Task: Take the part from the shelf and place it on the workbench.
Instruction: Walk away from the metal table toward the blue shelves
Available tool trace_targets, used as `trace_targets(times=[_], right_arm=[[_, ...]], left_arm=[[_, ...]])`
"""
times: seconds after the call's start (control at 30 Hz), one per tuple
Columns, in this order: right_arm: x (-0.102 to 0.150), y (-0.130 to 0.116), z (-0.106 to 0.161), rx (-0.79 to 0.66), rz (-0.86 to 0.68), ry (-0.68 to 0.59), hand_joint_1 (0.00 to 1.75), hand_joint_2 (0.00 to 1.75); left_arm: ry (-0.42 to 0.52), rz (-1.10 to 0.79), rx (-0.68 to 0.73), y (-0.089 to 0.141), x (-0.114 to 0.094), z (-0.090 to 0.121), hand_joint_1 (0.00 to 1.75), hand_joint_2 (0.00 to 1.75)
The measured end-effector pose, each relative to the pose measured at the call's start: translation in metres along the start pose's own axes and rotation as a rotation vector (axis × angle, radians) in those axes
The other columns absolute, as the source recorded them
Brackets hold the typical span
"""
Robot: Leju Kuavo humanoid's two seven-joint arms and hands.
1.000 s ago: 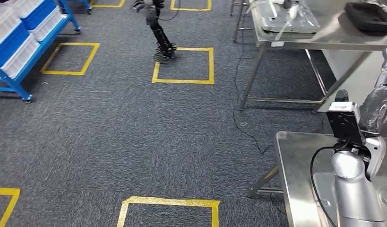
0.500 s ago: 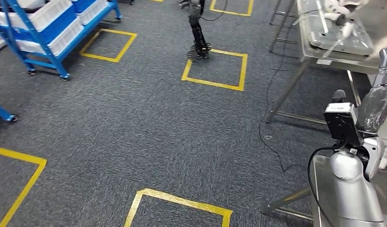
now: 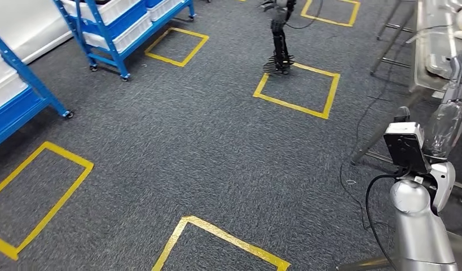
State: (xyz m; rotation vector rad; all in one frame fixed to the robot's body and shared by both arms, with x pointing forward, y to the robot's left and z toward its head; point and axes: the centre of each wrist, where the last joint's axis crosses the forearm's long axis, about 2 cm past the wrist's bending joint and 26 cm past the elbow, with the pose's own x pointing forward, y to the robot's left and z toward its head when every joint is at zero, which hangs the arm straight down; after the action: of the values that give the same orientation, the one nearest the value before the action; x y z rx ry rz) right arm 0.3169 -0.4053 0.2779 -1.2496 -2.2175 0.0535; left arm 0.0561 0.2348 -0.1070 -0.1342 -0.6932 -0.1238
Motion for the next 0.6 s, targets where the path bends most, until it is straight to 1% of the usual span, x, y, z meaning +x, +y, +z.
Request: trace_targets(times=[0.27, 0.43, 0.6], right_arm=[[0.0041, 0.0002, 0.0001, -0.007, -0.006, -0.014, 0.0, 0.0], [0.0025, -0.0003, 0.0062, 0.005, -0.002, -0.005, 0.0, 0.0], [0.0034, -0.0011, 0.0061, 0.0, -0.006, -0.006, 0.0, 0.0]], left_arm=[[0.004, -0.001, 0.001, 0.0001, -0.0018, 0.0011, 0.0, 1.75], [0.003, -0.001, 0.001, 0.0, -0.0013, 0.0008, 0.0, 1.75], [0.001, -0.003, 0.002, 0.0003, -0.0003, 0.0002, 0.0, 1.75]])
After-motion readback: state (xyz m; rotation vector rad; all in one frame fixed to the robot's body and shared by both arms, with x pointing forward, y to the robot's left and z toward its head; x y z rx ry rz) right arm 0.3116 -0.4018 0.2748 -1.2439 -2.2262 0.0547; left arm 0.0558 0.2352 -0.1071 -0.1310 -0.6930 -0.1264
